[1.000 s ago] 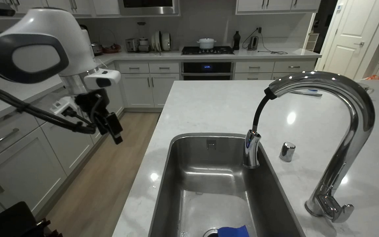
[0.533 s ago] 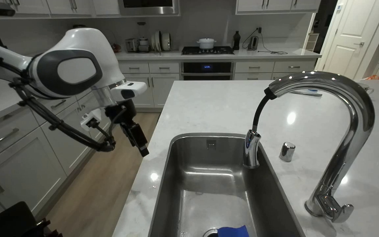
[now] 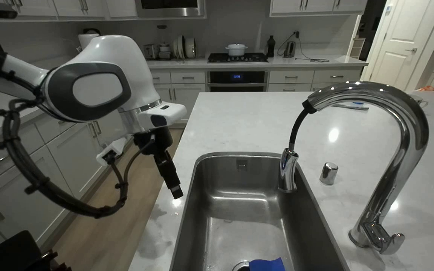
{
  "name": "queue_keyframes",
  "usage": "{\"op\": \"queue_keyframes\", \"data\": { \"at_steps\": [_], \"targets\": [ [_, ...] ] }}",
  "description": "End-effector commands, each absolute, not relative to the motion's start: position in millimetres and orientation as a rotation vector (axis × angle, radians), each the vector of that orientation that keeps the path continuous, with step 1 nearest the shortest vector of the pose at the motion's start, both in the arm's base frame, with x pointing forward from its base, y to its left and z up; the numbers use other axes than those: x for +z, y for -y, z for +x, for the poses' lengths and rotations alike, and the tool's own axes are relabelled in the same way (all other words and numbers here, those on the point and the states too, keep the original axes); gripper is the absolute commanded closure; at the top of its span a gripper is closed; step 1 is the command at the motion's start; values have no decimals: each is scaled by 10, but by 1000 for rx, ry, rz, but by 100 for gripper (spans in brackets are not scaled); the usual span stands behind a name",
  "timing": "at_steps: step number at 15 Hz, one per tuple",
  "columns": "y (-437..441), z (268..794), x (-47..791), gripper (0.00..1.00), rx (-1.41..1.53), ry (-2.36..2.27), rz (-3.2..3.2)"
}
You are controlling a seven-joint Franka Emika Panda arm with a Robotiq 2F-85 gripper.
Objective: Open the faucet
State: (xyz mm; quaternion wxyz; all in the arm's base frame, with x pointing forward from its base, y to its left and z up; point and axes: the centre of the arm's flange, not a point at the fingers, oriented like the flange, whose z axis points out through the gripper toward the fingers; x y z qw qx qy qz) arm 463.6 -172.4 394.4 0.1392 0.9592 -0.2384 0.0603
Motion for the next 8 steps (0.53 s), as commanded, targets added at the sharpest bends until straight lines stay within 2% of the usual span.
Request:
{"op": "queue_keyframes", "data": {
  "at_steps": [1,8],
  "targets": [
    [2033,4463,4024,0,200,752,2729],
    [2878,3985,4225,0,165,765,2658]
  ]
}}
